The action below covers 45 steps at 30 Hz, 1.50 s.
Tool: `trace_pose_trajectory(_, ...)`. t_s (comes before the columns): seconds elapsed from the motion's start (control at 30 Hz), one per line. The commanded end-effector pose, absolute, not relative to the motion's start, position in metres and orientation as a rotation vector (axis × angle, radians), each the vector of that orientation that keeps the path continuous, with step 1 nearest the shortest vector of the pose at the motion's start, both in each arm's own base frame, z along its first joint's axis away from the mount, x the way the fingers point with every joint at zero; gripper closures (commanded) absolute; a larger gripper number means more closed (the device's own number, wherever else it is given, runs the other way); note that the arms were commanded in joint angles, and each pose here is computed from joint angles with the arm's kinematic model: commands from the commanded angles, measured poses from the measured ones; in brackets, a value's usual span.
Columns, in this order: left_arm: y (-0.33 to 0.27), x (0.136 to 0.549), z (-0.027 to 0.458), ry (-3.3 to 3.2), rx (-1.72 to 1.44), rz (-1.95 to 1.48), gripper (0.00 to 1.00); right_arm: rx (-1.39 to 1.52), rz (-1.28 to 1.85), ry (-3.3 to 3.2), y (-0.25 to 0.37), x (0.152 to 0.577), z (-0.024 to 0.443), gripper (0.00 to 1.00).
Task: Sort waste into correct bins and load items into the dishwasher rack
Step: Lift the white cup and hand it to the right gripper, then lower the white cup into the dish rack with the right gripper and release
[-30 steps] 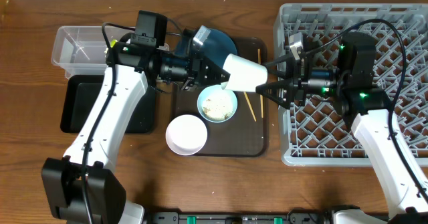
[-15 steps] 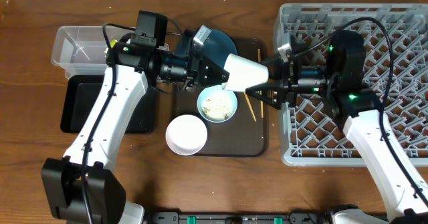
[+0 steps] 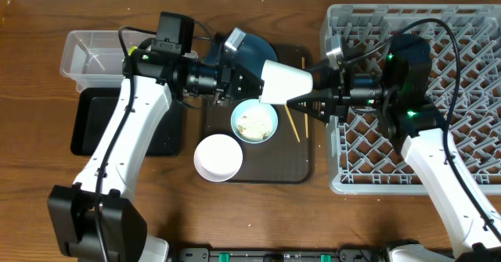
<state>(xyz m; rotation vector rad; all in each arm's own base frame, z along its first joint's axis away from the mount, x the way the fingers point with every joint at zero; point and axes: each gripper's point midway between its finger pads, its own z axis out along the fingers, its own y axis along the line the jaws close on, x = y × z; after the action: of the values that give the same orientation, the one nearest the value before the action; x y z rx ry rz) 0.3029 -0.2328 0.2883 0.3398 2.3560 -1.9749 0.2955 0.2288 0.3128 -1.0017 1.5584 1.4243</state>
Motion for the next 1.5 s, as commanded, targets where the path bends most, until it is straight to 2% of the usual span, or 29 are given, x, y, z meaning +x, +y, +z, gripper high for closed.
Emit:
trace_pose_trajectory(0.0, -0.234, 0.303, 0.289, 2.357, 0.351, -1.961, 0.83, -0.993, 1.441, 1.555, 0.228, 0.295, 0.319, 0.57)
trace_pose_trajectory(0.13, -0.234, 0.303, 0.289, 2.357, 0.35, -1.961, 0.73, -0.919, 1.434, 1.594, 0.213, 0.307, 0.319, 0.61)
trace_pose_trajectory(0.27, -0.233, 0.304, 0.288, 2.363, 0.348, -1.951, 0.71, -0.816, 1.422, 1.644, 0.19, 0.321, 0.32, 0.65)
trace_pose_trajectory(0.43, -0.232, 0.309, 0.278, 2.406, 0.324, -1.867, 0.71, -0.617, 1.371, 1.737, 0.157, 0.345, 0.315, 0.65)
trace_pose_trajectory(0.67, -0.205, 0.339, 0.223, 2.622, 0.175, -1.346, 0.7, -0.284, 1.153, 2.001, 0.117, 0.368, 0.271, 0.65)
trace_pose_trajectory(0.83, -0.175, 0.353, 0.193, 2.727, 0.074, -0.988, 0.66, -0.107, 0.868, 2.264, 0.091, 0.356, 0.25, 0.59)
trace_pose_trajectory(1.07, -0.141, 0.363, 0.173, 2.778, -0.004, -0.668, 0.64, 0.033, 0.288, 2.547, 0.048, 0.314, 0.273, 0.59)
trace_pose_trajectory(1.3, -0.133, 0.362, 0.169, 2.797, -0.023, -0.595, 0.64, 0.101, 0.171, 2.78, 0.053, 0.269, 0.25, 0.59)
trace_pose_trajectory(1.47, -0.132, 0.36, 0.168, 2.809, -0.026, -0.594, 0.64, 0.126, 0.132, 2.944, 0.051, 0.256, 0.225, 0.59)
